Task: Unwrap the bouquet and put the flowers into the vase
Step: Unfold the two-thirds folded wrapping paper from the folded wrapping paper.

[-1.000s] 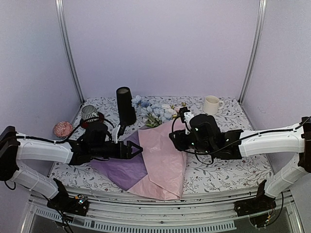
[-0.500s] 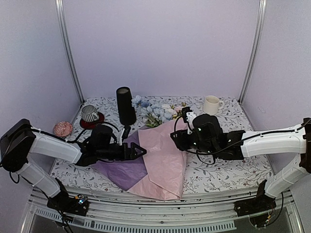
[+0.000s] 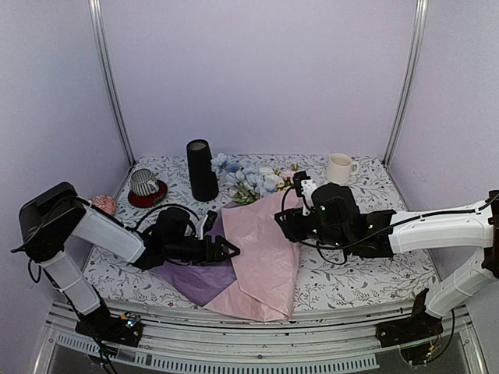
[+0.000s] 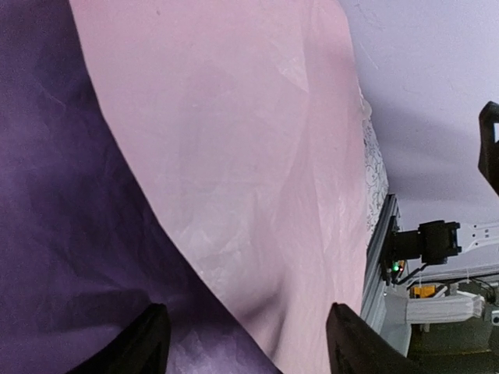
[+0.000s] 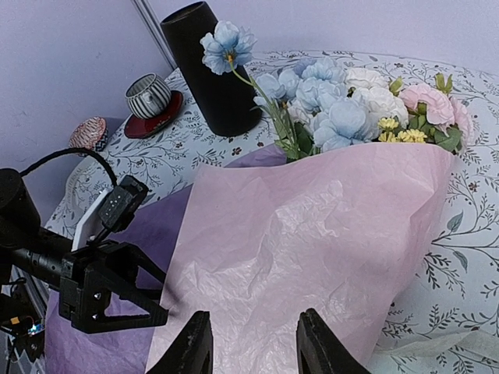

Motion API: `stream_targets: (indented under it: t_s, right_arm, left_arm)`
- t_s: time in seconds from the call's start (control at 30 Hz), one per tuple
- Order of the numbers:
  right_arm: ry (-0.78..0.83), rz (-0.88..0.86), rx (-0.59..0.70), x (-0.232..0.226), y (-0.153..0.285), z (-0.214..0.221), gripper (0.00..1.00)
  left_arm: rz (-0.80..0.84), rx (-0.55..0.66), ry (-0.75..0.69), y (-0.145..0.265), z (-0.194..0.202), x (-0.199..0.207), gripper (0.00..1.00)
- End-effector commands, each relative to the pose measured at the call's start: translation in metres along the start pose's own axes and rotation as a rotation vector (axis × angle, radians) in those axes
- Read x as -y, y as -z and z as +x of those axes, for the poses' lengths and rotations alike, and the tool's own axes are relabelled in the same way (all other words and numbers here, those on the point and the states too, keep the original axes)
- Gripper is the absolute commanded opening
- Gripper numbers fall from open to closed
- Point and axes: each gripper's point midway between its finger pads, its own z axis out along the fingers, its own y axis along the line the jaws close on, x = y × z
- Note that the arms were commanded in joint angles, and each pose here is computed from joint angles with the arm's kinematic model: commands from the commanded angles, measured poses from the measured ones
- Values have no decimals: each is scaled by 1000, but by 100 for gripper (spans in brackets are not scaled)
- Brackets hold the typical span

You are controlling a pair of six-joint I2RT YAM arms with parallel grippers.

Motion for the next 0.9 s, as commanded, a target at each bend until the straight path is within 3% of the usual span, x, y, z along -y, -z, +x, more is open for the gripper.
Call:
stream_targets:
  t_s: [0.0,0.2,0.37,0.43,0.87]
  right_arm:
    - [-16,-6,30,3,7,-7,38]
    - [-18,-5,32,4,8,-8,38]
    - [-17,-5,32,5,8,-8,38]
    - [-16,-3,35,6,9,-9,38]
    - [-5,22,36,11,12,-13,38]
  left_arm:
    - [75,42,-26,0,-18,18,61]
    - [123,54,-55,6,-24,35,26]
    - [136,78,-80,15,-32,48,4]
    - [135,86,-91,19,-34,53,0]
    - [135,113,-198,28,-44,106,0]
